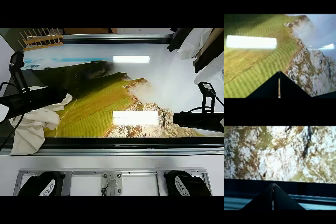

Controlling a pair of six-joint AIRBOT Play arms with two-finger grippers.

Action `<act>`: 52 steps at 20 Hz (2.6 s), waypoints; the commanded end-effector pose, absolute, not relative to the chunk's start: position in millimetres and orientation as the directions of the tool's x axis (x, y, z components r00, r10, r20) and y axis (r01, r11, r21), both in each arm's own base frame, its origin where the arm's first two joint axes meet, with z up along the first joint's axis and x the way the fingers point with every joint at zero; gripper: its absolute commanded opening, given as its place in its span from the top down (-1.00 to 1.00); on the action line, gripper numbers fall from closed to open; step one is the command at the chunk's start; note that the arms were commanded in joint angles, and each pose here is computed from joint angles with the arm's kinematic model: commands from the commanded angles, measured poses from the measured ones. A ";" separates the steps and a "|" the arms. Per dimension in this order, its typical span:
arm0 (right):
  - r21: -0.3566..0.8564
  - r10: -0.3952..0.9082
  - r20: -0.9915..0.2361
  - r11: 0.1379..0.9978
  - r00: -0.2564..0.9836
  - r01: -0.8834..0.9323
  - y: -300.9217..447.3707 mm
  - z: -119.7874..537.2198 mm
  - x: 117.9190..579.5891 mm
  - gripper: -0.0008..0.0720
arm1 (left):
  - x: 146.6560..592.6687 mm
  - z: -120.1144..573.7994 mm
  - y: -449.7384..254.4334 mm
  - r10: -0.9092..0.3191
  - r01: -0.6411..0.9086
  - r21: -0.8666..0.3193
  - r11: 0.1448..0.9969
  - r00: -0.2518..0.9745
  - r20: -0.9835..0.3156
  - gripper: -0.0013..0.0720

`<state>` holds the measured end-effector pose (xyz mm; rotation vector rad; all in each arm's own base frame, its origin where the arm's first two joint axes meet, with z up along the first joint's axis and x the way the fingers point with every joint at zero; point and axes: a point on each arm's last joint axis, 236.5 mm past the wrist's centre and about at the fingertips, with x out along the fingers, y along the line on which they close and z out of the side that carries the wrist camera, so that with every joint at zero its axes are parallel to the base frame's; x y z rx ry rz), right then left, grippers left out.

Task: Fold the clothes and pants, and hang the long-sleeved shirts on hangers.

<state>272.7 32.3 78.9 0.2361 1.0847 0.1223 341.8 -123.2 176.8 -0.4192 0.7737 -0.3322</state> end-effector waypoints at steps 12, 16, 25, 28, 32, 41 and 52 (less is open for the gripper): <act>0.250 0.215 -0.860 0.968 0.463 0.017 32.6 78.7 272.6 0.93 | 499.9 42.4 53.7 0.156 0.037 0.210 0.977 0.552 -0.819 -0.91; 0.250 0.215 -0.860 0.968 0.463 0.017 32.6 78.7 272.6 0.93 | 510.5 -26.6 67.1 0.204 0.089 0.264 0.960 0.418 -0.885 -0.91; 0.250 0.215 -0.860 0.968 0.463 0.017 32.6 78.7 272.6 0.93 | 481.0 -84.8 85.6 0.223 0.044 0.239 0.970 0.226 -0.948 -0.02; 0.250 0.214 -0.860 0.968 0.462 0.017 32.5 78.7 272.6 0.93 | 482.2 -70.6 70.8 0.184 0.031 0.198 0.980 0.249 -0.951 0.91; 0.253 0.217 -0.858 0.967 0.465 0.016 33.2 79.2 273.2 0.93 | 517.3 45.8 -7.2 0.047 0.094 0.109 0.990 0.507 -0.861 0.91; 0.121 0.041 -0.763 0.989 0.645 0.080 -16.5 135.6 307.5 0.93 | 418.4 448.5 -260.6 -0.519 0.524 0.109 0.845 0.852 -0.071 0.91; 0.104 -0.122 -0.561 0.971 0.819 0.215 -73.6 243.1 325.2 0.93 | 391.4 197.6 -214.7 -0.341 0.490 0.028 0.871 0.645 -0.684 0.91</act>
